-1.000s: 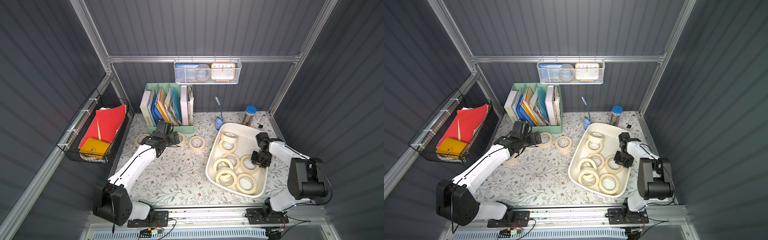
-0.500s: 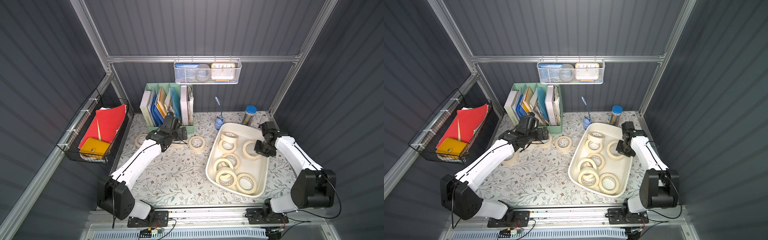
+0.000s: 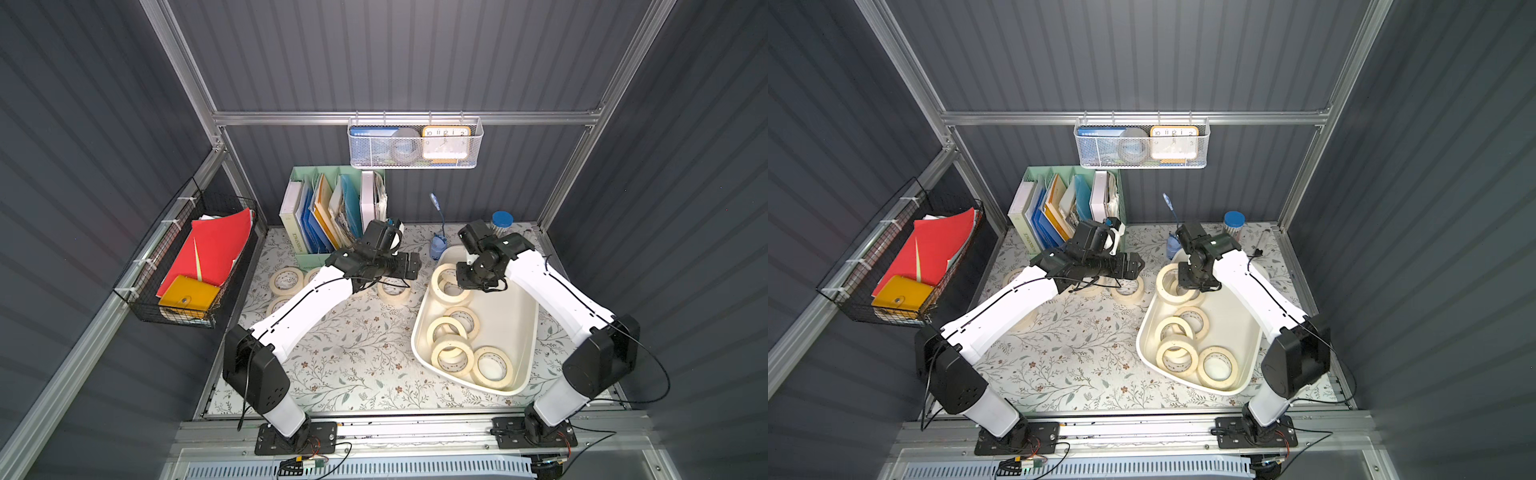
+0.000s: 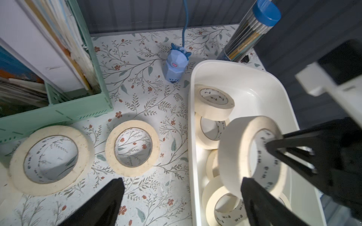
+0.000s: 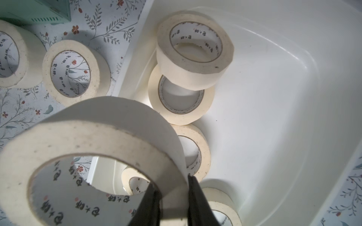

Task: Take out the art tape in the storage box
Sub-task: Pick up the art tape from the storage box.

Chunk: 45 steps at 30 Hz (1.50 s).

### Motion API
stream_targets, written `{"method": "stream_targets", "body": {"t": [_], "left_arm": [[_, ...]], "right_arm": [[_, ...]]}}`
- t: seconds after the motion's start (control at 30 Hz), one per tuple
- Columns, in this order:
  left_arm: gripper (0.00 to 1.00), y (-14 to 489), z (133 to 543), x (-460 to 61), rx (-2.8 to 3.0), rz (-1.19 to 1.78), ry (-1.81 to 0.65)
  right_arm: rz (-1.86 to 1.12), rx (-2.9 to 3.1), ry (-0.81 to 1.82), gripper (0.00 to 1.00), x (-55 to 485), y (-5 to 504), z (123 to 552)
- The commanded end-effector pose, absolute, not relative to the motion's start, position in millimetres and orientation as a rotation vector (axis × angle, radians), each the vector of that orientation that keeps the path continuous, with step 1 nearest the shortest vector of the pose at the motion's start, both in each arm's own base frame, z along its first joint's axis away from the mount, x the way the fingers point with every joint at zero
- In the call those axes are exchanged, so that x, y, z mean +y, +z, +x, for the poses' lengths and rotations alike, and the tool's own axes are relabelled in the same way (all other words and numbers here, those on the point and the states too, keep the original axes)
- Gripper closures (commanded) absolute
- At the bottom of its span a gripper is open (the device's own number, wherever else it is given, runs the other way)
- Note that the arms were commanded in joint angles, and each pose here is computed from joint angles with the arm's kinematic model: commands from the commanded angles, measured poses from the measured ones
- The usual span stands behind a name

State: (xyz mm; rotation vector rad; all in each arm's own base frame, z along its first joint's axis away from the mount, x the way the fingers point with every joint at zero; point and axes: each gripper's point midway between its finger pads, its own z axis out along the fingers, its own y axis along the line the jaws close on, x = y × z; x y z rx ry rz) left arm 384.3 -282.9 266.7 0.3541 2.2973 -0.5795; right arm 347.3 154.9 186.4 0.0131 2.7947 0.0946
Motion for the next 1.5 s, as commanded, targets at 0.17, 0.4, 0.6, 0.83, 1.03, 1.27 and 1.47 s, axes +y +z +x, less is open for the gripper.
{"method": "stream_targets", "body": {"t": [0.17,0.4,0.6,0.83,1.03,1.27,1.47], "left_arm": [[0.03,227.9,371.8,-321.8,2.428,0.554,-0.589],[0.05,194.8,373.7,-319.8,2.516,0.608,-0.475],[0.22,182.8,384.1,-323.3,2.514,0.587,-0.451],[0.57,176.5,395.4,-338.4,2.493,0.551,-0.511],[0.92,175.3,399.6,-341.3,2.483,0.538,-0.508],[0.99,177.8,397.6,-331.9,2.481,0.527,-0.465],[1.00,187.3,389.2,-305.9,2.453,0.473,-0.403]], "right_arm": [[0.015,2.764,0.131,1.00,175.1,195.0,355.6],[0.026,2.751,0.133,1.00,173.7,199.2,355.3],[0.026,2.749,0.152,1.00,176.5,202.0,351.3],[0.011,2.748,0.188,1.00,184.7,202.7,341.9],[0.030,2.734,0.263,1.00,191.8,204.8,335.6],[0.058,2.706,0.273,0.64,189.5,209.3,335.0],[0.075,2.613,0.247,0.45,177.3,235.2,336.4]]}}
